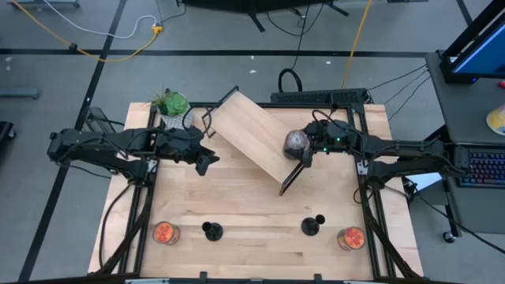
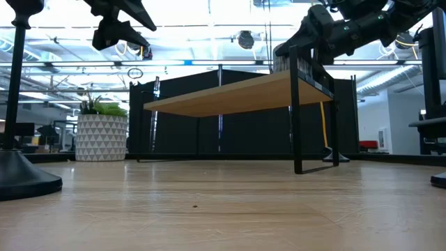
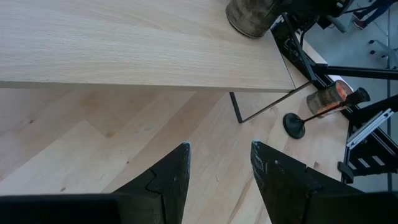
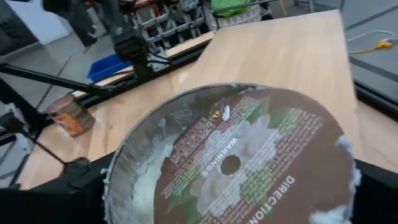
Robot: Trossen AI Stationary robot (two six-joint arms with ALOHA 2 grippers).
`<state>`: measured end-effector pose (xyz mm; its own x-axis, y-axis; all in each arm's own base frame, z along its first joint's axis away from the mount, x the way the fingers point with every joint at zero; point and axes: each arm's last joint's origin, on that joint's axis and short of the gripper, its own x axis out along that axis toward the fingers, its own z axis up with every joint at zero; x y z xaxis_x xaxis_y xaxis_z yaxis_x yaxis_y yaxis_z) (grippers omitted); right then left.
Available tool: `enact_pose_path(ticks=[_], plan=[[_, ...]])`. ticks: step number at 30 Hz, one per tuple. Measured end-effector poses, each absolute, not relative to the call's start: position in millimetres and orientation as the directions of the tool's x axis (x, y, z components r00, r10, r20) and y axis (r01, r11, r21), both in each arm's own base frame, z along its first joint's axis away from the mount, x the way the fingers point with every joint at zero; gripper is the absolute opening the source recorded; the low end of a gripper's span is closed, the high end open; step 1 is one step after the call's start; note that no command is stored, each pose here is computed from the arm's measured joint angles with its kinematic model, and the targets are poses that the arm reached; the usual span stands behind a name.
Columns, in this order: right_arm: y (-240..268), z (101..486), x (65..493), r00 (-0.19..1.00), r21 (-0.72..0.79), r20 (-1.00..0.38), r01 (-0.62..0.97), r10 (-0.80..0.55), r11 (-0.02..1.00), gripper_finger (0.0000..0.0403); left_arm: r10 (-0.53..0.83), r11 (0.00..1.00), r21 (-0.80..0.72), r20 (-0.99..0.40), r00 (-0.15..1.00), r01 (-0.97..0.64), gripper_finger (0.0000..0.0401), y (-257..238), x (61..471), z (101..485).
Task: Pick & Place candle stick holders
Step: Put the brown scented candle on the shelf, then put the left orange scented candle on the shelf
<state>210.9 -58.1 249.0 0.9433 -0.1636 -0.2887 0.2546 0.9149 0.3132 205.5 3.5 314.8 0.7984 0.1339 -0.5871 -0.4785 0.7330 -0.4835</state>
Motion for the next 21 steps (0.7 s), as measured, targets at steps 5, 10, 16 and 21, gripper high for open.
enact_pose_path(ticks=[5, 10, 16, 21], plan=[[-57.9, 254.0, 211.1, 0.956, 0.307, -0.245, 0.236, -0.163, 0.922, 0.04, 0.135, 0.73, -0.486, -0.586, 0.799, -0.48, 0.0177, 3.5, 205.5, 314.8], [-56.5, 260.9, 206.4, 0.964, 0.287, -0.209, 0.223, -0.166, 0.932, 0.04, 0.138, 0.729, -0.486, -0.586, 0.799, -0.482, 0.0177, 3.7, 205.6, 314.9], [-54.4, 270.8, 198.7, 0.973, 0.276, -0.157, 0.209, -0.17, 0.938, 0.04, 0.139, 0.728, -0.487, -0.585, 0.799, -0.483, 0.0177, 3.7, 205.6, 314.9], [-52.6, 284.9, 192.0, 0.983, 0.237, -0.05, 0.184, -0.177, 0.954, 0.04, 0.139, 0.727, -0.487, -0.585, 0.799, -0.483, 0.0177, 3.7, 205.6, 314.9]])
